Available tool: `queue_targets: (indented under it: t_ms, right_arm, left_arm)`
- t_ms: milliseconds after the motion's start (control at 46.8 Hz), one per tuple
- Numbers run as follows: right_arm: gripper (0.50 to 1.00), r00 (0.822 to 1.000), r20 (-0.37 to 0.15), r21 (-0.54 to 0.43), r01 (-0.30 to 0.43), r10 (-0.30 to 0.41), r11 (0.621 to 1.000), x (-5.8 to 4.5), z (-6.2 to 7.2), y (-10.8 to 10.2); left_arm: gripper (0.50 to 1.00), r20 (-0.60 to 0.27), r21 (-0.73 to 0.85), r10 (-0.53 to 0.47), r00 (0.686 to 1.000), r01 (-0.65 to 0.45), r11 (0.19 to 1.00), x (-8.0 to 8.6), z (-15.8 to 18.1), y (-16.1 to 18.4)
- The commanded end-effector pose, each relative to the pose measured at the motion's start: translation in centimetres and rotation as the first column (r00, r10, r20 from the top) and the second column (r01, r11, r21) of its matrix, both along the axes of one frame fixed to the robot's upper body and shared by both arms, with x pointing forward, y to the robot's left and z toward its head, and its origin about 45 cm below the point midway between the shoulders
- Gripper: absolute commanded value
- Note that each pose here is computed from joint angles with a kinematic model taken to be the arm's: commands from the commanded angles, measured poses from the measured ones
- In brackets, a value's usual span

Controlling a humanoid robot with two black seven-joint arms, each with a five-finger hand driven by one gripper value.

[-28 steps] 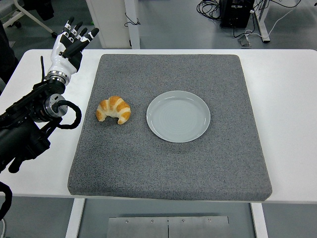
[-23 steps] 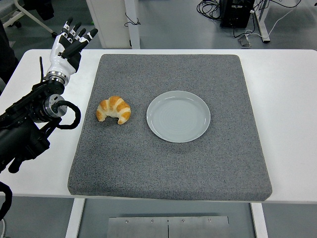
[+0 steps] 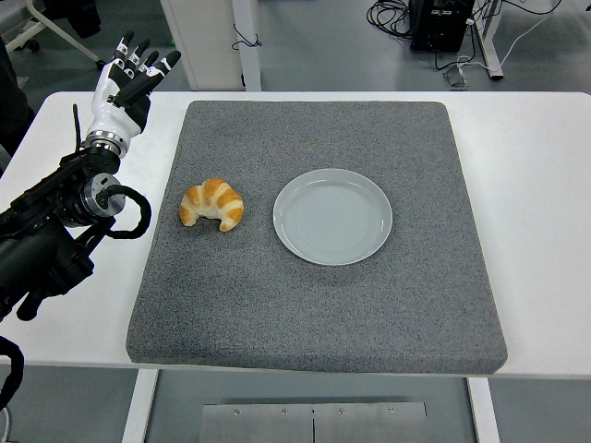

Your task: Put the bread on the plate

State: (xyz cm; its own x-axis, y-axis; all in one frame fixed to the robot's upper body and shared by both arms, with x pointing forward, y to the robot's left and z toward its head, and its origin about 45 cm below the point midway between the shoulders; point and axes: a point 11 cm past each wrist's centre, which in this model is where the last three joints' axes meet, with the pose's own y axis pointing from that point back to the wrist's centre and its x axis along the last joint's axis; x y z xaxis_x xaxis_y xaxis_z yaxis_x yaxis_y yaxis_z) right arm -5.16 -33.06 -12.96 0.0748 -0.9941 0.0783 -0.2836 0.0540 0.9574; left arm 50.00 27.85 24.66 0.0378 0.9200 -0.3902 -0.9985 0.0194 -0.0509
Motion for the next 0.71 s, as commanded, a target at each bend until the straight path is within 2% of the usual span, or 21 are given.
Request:
queue_targets:
  t_ms: [0, 406, 684]
  right_arm:
    - [1.000, 1.000, 0.000, 0.000, 0.000, 0.000, 1.000, 0.00, 0.00, 0.00]
    - [1.000, 1.000, 0.000, 0.000, 0.000, 0.000, 1.000, 0.00, 0.00, 0.00]
    - [1.000, 1.000, 0.000, 0.000, 0.000, 0.000, 1.000, 0.00, 0.00, 0.00]
  left_arm:
    - [0.981, 0.003, -0.006, 0.003, 1.000, -0.003, 1.000, 0.07, 0.18, 0.02]
    - [0.981, -0.002, 0.008, -0.009, 1.000, 0.009, 1.000, -0.05, -0.14, -0.31]
    - [0.981, 0.000, 0.023, -0.067, 0.998, 0.067, 0.997, -0.30, -0.34, -0.91]
